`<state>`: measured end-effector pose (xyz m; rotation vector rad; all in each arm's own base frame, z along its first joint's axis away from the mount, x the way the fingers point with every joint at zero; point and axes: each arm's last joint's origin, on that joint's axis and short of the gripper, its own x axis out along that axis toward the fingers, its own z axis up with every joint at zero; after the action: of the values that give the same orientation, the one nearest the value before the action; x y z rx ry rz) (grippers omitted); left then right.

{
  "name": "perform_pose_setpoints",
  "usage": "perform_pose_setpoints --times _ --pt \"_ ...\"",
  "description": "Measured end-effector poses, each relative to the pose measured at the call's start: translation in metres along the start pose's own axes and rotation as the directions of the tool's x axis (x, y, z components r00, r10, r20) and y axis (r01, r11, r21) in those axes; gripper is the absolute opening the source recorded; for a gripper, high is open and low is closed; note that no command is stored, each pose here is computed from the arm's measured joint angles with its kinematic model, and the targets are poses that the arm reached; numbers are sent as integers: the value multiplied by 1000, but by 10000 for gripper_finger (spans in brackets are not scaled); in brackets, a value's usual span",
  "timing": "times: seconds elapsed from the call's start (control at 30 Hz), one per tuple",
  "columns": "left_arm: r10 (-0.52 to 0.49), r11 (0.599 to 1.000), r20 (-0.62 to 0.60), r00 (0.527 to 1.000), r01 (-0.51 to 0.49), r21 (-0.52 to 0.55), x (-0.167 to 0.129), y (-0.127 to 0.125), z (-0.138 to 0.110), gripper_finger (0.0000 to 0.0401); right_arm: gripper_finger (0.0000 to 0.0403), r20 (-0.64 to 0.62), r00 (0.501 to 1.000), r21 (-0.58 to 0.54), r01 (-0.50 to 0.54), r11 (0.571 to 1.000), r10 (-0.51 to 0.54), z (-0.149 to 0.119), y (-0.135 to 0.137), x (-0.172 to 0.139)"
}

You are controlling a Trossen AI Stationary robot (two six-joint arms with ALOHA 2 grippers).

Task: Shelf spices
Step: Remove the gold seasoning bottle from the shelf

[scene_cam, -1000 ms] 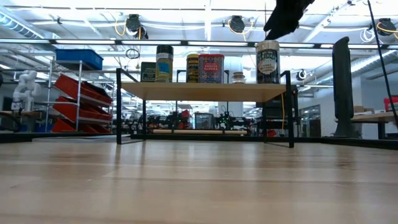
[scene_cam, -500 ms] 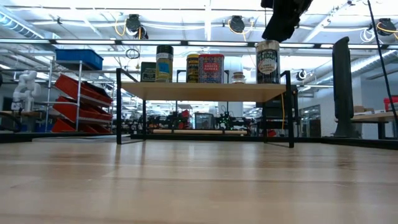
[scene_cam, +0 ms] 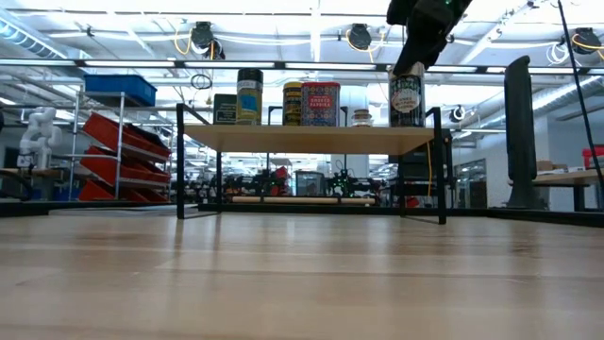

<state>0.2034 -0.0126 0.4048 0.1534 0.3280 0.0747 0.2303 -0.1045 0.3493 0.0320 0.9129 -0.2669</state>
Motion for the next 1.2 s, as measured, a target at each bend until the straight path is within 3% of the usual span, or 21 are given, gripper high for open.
perform_pose_setpoints --times 0.27,0.67,1.2 --pt "0 1000 0 1000 0 0 0 0 0 131 366 -37 999 0 -7 1000 7 -4 0 0" --pt "0 1000 1 1000 0 0 0 0 0 131 266 -42 999 8 -11 1000 11 -4 1 0" --pt "-1 1000 -5 1000 1 0 0 0 -1 131 269 -11 999 37 -46 998 47 -4 14 -10"
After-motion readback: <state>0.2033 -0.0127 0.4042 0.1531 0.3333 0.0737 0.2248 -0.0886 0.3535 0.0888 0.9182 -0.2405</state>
